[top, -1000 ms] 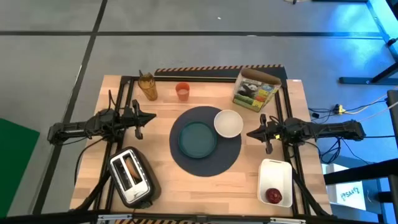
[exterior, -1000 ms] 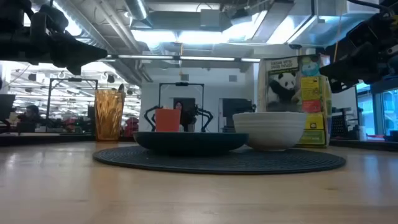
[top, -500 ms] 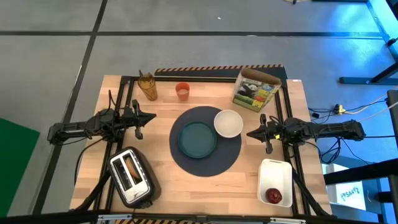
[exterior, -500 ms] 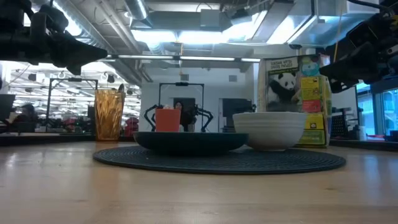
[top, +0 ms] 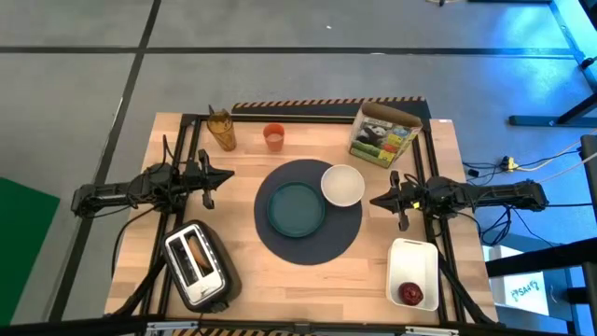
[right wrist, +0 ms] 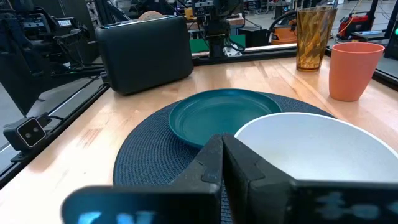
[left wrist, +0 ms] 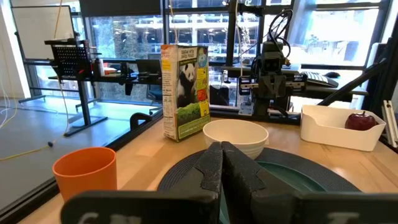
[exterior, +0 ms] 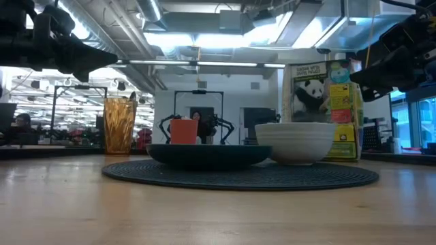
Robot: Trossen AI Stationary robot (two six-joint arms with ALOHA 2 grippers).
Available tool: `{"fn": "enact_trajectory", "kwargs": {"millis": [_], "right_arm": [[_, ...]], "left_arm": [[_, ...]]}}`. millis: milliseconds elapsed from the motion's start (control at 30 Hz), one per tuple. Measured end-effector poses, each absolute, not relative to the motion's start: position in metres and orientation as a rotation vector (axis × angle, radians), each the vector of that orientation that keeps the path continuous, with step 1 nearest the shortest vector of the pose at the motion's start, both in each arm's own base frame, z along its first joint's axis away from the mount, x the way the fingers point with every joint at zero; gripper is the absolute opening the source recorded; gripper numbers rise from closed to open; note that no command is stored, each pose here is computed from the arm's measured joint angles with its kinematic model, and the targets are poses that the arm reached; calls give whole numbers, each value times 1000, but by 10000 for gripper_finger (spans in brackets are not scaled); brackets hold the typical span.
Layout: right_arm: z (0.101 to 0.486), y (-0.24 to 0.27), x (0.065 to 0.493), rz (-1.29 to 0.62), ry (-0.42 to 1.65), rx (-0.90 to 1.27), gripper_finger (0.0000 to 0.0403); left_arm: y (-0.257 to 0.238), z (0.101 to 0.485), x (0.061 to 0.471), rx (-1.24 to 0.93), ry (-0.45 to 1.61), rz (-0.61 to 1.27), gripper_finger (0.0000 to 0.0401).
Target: Arrange a breakfast setting
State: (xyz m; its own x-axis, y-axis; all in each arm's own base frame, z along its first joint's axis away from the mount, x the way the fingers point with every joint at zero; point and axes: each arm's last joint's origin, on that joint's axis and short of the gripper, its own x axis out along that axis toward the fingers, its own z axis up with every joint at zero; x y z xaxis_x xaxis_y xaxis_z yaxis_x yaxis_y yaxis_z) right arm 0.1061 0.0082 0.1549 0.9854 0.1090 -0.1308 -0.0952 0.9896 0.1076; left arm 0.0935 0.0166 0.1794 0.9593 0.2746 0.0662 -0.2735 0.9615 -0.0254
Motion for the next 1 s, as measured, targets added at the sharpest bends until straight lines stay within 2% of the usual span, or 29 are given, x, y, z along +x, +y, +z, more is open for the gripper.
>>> {"fn": "enact_trajectory", "kwargs": {"millis": [733,1000], "right_arm": [[155,8,106,102,135,101,0],[161,5,107,1,64,139,0]], "left_arm": [[17,179,93,-16,-69,278,0],[17,179,93,-16,-69,278,0]]}}
